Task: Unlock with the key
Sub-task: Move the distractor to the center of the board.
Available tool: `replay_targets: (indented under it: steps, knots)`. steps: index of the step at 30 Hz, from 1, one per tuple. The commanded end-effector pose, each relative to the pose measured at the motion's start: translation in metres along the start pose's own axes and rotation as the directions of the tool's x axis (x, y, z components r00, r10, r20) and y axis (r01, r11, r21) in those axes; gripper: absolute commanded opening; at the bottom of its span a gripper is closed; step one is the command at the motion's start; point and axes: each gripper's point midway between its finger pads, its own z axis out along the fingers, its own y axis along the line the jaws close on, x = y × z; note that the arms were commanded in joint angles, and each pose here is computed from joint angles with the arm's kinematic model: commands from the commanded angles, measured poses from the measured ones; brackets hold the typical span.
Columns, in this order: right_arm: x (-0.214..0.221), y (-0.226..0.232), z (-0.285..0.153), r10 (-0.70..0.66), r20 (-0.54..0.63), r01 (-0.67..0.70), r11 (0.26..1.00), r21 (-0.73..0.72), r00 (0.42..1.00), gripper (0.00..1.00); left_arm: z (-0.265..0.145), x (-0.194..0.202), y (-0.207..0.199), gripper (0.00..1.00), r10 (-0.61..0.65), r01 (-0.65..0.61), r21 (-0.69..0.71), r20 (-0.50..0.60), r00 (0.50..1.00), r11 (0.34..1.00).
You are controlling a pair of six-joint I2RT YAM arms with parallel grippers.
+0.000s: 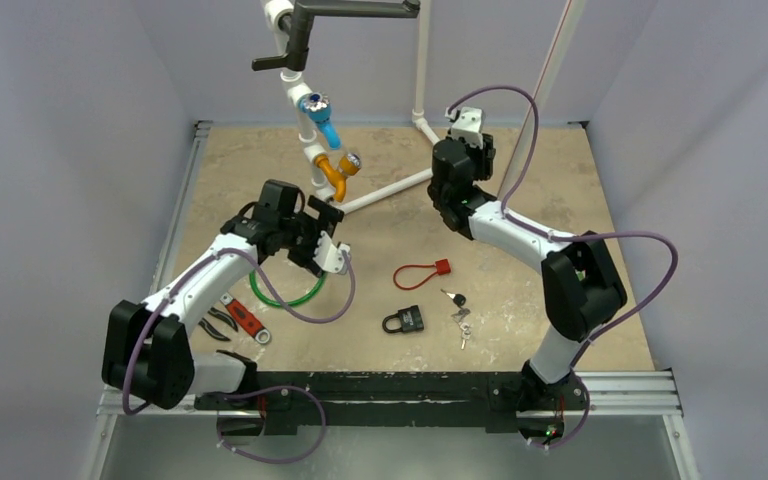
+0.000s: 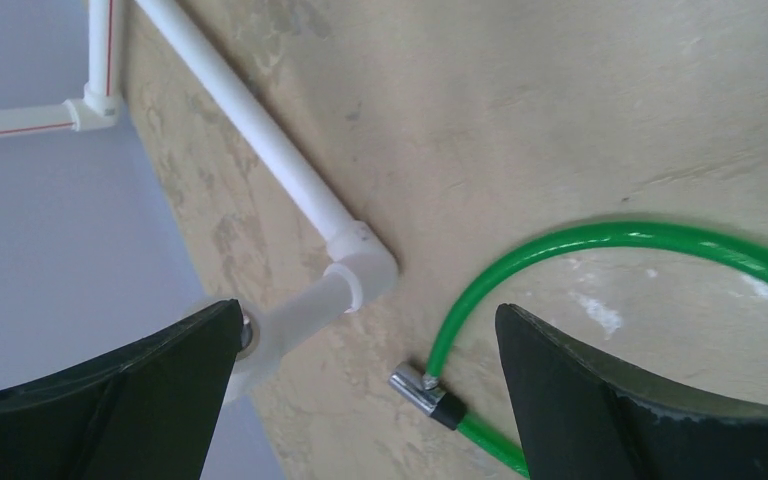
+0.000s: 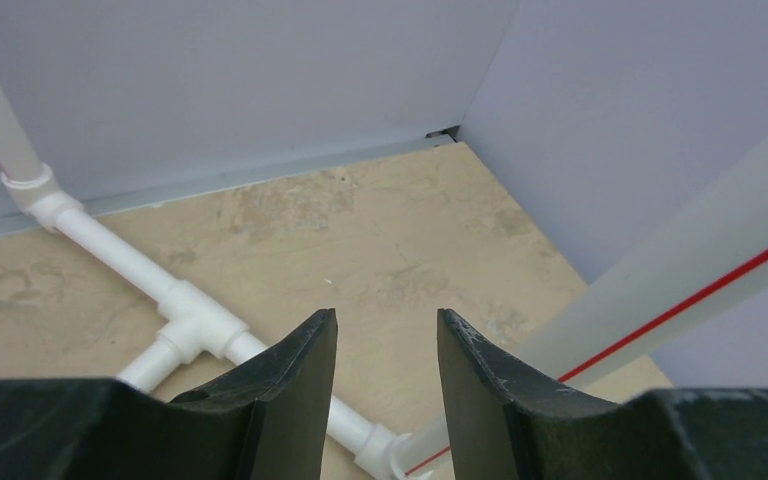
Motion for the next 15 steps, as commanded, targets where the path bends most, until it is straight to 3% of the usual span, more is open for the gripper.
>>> replay_targets:
  steps: [1, 10, 15]
  knots:
    - [-0.01, -0.03, -0.003, 0.017, 0.018, -0.019, 0.993, 0.115, 1.0, 0.4, -0.013, 0.024, 0.067, 1.0, 0.084, -0.102, -0.201, -0.095, 0.992, 0.974]
    - [0.015, -0.065, 0.003, 0.08, -0.061, -0.067, 0.979, 0.194, 0.995, 0.37, -0.021, 0.081, 0.097, 1.0, -0.05, -0.021, -0.279, -0.246, 0.968, 0.96]
    - [0.025, -0.084, -0.002, 0.095, -0.072, -0.076, 0.97, 0.231, 0.993, 0.36, -0.015, 0.091, 0.12, 1.0, -0.075, -0.002, -0.296, -0.247, 0.966, 0.955]
